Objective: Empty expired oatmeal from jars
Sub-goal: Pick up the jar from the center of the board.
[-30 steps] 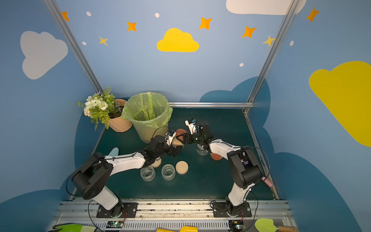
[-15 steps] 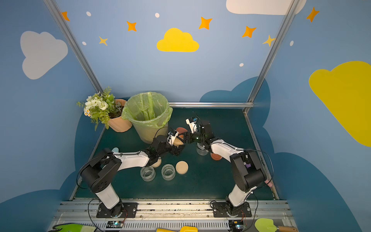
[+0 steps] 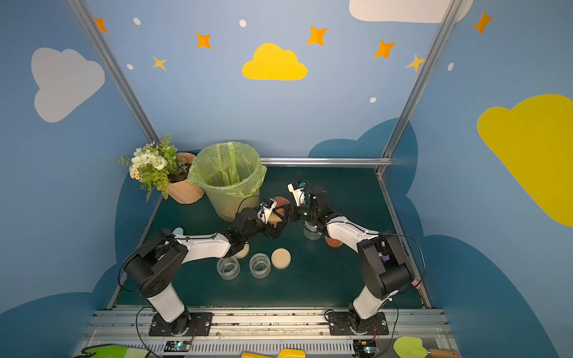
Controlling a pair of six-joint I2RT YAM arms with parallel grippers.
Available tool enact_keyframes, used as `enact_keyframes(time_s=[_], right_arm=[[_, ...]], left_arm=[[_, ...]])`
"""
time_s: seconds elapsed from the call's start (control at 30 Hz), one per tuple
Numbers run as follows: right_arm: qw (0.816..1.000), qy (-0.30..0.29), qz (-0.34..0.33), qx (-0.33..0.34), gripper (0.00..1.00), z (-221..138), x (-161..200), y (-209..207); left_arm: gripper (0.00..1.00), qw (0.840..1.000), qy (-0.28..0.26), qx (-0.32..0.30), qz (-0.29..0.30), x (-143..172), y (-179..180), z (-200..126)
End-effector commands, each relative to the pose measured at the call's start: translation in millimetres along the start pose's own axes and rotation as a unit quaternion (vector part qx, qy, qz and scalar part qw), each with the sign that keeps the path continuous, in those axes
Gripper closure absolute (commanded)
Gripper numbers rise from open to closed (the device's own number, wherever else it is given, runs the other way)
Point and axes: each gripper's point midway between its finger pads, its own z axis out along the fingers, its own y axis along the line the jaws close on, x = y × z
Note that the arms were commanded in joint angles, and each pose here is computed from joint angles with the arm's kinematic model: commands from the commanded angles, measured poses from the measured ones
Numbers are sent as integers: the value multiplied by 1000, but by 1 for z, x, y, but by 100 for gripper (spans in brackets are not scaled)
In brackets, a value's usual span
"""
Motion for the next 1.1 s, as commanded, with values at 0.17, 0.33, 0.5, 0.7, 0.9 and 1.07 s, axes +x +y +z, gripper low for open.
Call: enact_keyframes(time_s=[0.17, 0.33, 0.5, 0.7, 0.9, 1.07], right_arm=[[997, -51, -34, -37, 62, -18, -35, 32], [997, -52, -33, -38, 62, -20, -36, 33], [997, -53, -34, -38, 63, -22, -36, 35], [997, -54, -32, -34, 62, -23, -33, 33], [997, -55, -30, -40, 62, -25, -34, 37], [997, -63, -28, -44, 62, -27, -37, 40]], left_arm=[[0, 1000, -16, 12, 17, -6, -5, 1], [0, 1000, -17, 16, 21, -5, -7, 0], [0, 999, -24, 8, 26, -6, -4, -3], [1, 999, -37, 8, 32, -13, -5, -6], [2, 998, -49, 8, 33, -17, -5, -8], [9, 998, -48, 9, 35, -18, -5, -8]])
